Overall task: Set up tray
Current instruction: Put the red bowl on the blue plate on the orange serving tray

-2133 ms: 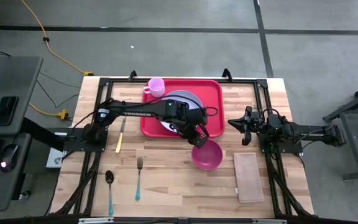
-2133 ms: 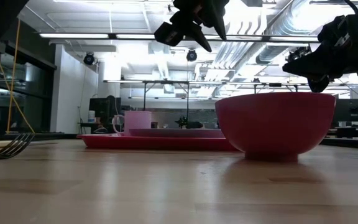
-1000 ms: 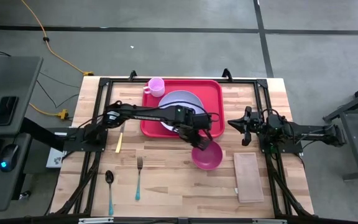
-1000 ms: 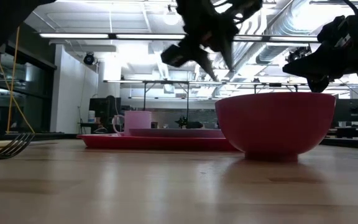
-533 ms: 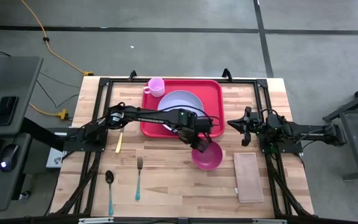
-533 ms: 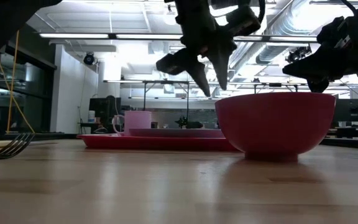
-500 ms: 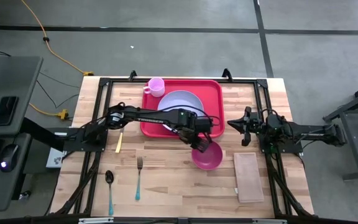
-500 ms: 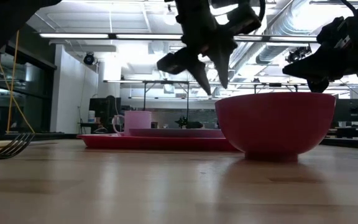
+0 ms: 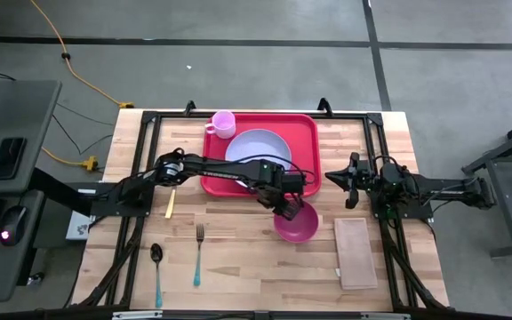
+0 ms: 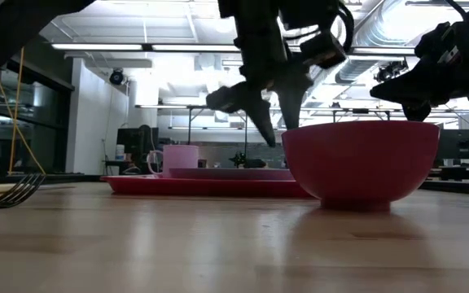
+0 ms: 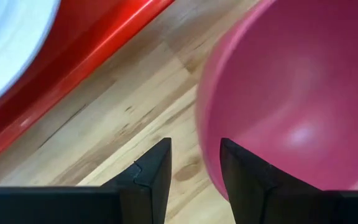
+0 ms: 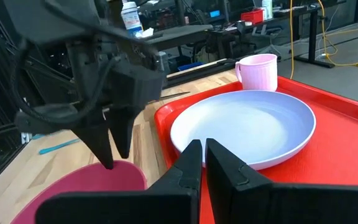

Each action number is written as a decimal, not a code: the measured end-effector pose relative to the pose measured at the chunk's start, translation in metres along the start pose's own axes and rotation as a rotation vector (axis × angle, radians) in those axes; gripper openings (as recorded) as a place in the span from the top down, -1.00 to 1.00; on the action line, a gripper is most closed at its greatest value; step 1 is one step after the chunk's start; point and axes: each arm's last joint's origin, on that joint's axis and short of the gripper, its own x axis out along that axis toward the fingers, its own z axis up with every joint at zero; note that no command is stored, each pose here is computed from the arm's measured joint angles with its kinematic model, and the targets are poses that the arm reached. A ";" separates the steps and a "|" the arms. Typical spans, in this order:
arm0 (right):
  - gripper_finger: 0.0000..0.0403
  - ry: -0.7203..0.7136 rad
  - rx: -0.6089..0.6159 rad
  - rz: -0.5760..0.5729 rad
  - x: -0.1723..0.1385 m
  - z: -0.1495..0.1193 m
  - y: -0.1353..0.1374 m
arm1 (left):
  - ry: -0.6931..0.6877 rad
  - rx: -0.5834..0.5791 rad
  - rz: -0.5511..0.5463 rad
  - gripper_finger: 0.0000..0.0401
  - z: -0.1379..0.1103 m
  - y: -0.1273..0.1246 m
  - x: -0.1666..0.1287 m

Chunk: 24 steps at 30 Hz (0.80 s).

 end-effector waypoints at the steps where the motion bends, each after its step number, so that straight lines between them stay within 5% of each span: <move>1: 1.00 0.000 0.000 0.000 0.000 0.000 0.000 | 0.000 0.000 0.000 0.17 0.000 0.000 0.000; 24: 1.00 0.000 0.000 0.000 0.000 0.000 0.000 | 0.071 -0.003 -0.023 0.17 0.003 -0.001 0.029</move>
